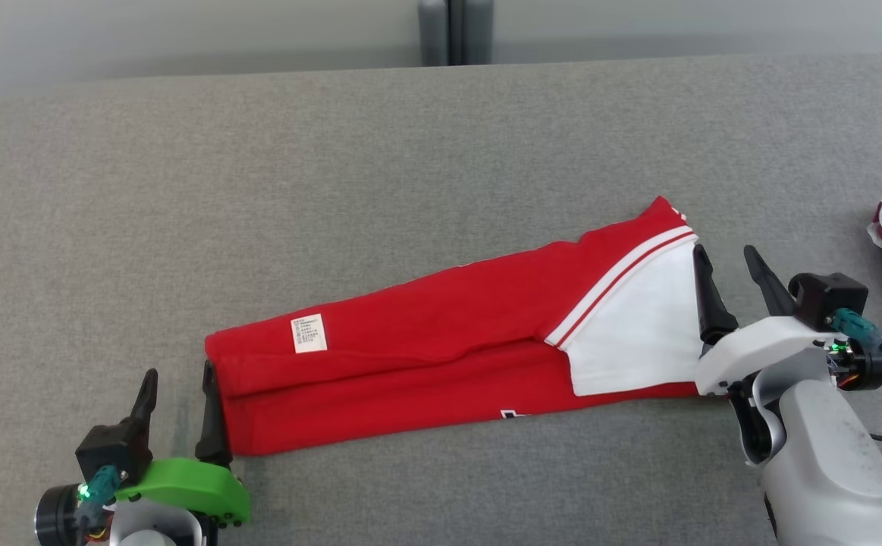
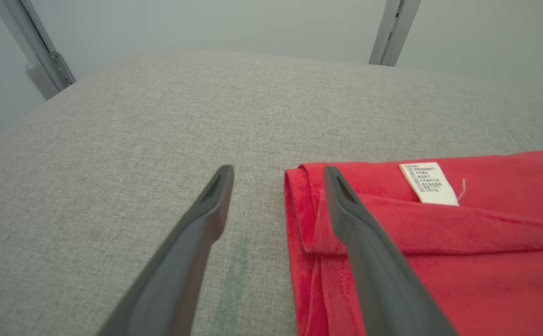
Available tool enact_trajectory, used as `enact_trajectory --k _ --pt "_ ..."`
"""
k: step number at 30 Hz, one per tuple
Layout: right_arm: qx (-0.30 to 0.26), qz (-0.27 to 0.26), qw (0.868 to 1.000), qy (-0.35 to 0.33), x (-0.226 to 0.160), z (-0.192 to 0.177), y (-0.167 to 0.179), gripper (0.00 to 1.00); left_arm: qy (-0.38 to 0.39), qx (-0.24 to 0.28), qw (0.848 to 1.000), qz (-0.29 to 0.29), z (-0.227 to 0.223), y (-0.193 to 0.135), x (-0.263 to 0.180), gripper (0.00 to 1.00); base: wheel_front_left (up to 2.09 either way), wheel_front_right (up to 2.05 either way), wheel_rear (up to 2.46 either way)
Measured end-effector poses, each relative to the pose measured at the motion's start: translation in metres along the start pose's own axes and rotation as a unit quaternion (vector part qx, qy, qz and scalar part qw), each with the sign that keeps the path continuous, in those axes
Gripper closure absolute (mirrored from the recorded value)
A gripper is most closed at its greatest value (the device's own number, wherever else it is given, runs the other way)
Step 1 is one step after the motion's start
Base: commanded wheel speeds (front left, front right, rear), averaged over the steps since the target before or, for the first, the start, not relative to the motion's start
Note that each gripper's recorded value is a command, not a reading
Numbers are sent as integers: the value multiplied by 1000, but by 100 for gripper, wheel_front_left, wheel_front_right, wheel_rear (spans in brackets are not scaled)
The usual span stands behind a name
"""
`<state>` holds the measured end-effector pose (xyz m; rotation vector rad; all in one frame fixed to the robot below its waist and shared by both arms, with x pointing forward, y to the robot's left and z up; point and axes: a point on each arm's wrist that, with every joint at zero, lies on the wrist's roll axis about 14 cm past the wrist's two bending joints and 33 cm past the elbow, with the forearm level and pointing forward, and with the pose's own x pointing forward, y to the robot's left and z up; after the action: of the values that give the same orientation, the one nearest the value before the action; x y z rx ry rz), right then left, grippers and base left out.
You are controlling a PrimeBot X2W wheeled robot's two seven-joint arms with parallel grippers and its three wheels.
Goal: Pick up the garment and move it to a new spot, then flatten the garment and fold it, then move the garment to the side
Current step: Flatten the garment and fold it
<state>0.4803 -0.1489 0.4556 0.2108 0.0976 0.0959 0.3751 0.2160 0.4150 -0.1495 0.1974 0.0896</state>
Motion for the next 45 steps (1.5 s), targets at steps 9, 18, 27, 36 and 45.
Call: enact_trajectory --k 9,18,27,36,45 --pt "-36 7 991 125 4 -66 2 0 1 -15 1000 17 -2 8 -15 0 0 0 0" --pt "-15 4 989 146 3 -81 6 100 -4 -19 1000 24 1 10 -16 0 0 0 0" --pt "-26 -85 995 53 -16 -23 -65 100 -6 -19 999 -30 2 -26 -4 0 0 0 0" --pt "-38 -121 992 -3 -55 13 -91 100 9 -19 994 -107 -6 -82 7 0 0 0 0" --pt "-40 -111 991 -63 -70 52 -85 100 16 -15 985 -170 -9 -127 11 0 0 0 0"
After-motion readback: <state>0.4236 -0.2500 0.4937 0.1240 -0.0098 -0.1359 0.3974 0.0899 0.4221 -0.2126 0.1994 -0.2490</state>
